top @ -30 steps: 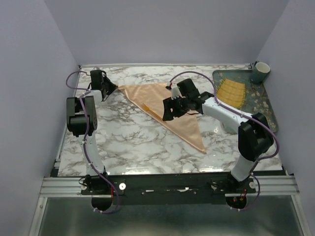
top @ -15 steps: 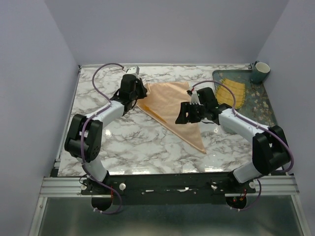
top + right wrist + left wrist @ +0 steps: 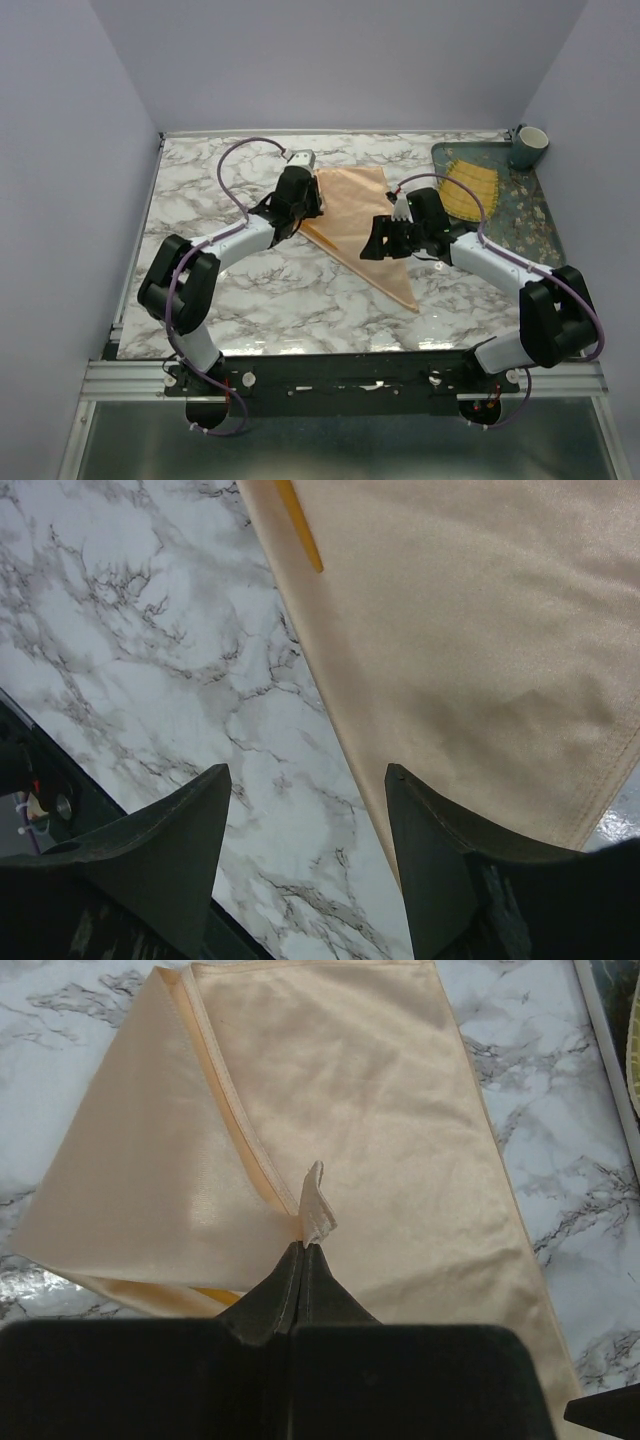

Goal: Fold the napkin, place the utensils inside, and roll it up
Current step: Fold the napkin

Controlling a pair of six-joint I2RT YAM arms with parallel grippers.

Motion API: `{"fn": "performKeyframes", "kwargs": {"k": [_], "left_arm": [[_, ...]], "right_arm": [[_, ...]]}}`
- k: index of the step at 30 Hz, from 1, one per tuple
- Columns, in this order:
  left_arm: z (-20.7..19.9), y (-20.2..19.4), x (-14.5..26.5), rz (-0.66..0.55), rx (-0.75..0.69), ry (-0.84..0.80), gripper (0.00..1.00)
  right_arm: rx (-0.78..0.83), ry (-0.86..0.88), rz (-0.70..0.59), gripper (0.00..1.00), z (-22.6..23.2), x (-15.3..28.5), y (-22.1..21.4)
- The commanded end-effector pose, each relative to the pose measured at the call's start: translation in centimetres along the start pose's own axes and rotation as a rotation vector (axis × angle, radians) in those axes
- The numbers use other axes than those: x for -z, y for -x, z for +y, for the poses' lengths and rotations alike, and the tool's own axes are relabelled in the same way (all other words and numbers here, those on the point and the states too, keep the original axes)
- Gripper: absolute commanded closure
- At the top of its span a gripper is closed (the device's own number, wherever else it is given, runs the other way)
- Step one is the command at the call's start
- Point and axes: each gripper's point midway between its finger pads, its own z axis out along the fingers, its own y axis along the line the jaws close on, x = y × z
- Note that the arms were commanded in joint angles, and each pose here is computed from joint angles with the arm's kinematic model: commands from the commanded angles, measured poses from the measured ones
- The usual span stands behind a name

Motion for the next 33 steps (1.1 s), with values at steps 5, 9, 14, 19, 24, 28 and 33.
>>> {"fn": "performKeyframes", "kwargs": {"k": [5, 9, 14, 19, 24, 28, 33], "left_arm": [[-2.3, -2.7, -0.8, 0.048, -0.003, 0.097, 1.00], [-2.8, -3.2, -1.0, 0.052, -0.016, 0.106, 1.00], [-2.3, -4.1, -0.9, 0.068, -0.043, 0.135, 1.00], [-2.8, -5.1, -1.0, 0.094, -0.038, 0.115, 0.97], [-3.8, -6.3, -1.3, 0.121, -0.020, 0.059, 0.88], [-4.2, -6.6, -1.5, 0.131, -0.007, 0.039, 0.89], [-4.4, -7.3, -1.4, 0.142, -0.011, 0.024, 0.89]], "right_arm": [[-0.012, 0.009, -0.032, 0.28, -0.1, 0.4, 0.1], [-0.063, -0.025, -0.026, 0.28, -1.0, 0.1, -0.2], [-0.114, -0.039, -0.008, 0.28, -1.7, -0.5, -0.6], [-0.106, -0.031, -0.012, 0.28, -1.6, -0.4, -0.4], [-0.109, -0.026, -0.001, 0.28, -1.6, -0.6, -0.7], [-0.109, -0.038, -0.006, 0.28, -1.9, -0.5, -0.7], [-0.115, -0.039, -0.004, 0.28, -2.1, -0.5, -0.8]]}}
